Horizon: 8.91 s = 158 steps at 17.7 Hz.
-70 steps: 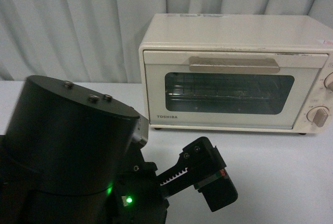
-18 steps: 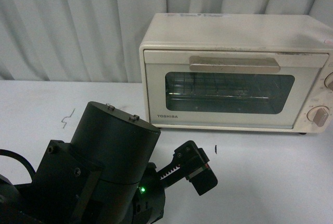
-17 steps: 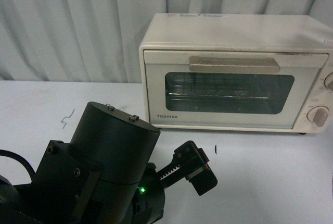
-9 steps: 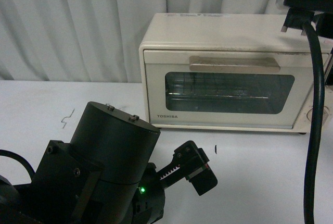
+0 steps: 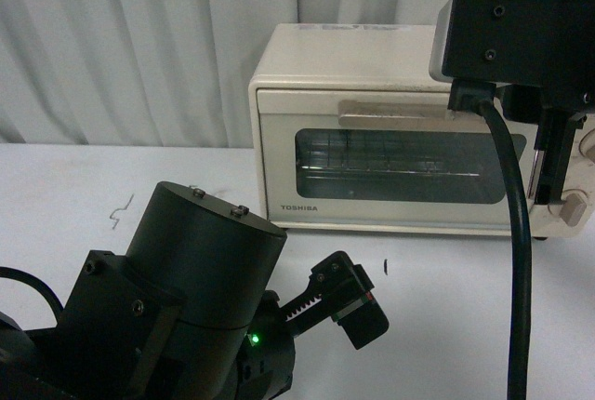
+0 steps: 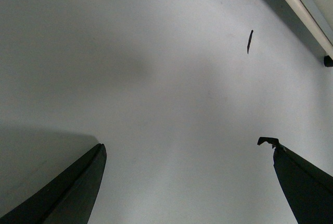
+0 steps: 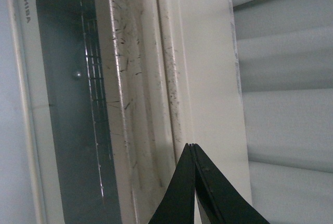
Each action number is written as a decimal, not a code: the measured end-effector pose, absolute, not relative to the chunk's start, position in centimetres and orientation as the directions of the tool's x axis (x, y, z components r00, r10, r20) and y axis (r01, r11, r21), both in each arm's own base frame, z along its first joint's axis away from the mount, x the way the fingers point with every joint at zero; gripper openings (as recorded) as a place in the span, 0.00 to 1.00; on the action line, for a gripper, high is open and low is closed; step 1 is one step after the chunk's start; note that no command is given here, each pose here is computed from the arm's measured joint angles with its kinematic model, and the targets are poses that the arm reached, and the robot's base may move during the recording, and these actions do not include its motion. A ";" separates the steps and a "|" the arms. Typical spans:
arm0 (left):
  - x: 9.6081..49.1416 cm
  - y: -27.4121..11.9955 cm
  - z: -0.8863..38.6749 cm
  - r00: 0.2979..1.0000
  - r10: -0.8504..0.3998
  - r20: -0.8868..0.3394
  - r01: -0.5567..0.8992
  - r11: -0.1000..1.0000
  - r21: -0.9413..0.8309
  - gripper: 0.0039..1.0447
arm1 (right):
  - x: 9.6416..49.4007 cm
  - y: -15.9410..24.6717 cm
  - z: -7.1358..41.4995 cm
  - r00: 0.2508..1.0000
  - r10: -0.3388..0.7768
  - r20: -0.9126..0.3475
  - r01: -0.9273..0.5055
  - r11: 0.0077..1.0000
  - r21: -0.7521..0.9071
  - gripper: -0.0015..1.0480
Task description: Open oven
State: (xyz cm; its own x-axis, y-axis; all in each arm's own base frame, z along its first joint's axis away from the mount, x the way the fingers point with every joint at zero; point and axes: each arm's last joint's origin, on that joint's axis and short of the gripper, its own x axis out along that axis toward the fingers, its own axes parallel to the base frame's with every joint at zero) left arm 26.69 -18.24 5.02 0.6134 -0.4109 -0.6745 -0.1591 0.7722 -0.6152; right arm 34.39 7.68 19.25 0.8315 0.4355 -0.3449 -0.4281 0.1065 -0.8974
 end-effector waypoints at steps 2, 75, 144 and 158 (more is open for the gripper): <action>26.7 -18.2 5.0 0.613 -0.411 -0.674 -0.159 0.772 -0.615 0.94 | 34.4 7.9 18.8 0.822 0.439 -0.363 -0.447 0.101 -0.889 0.02; 26.7 -18.2 5.0 0.618 -0.404 -0.675 -0.181 0.763 -0.621 0.94 | 17.8 1.1 18.4 1.000 0.002 -0.003 -0.002 1.000 -0.021 0.02; 21.1 -3.5 19.0 0.904 -0.342 -0.255 0.196 0.864 -0.464 0.94 | 9.7 0.0 16.7 1.000 0.000 0.005 0.000 1.000 -0.015 0.94; 15.3 -0.5 18.8 1.000 -0.014 -0.007 0.014 1.000 -0.019 0.01 | 9.7 0.0 16.7 1.000 0.000 0.005 0.000 1.000 -0.015 0.94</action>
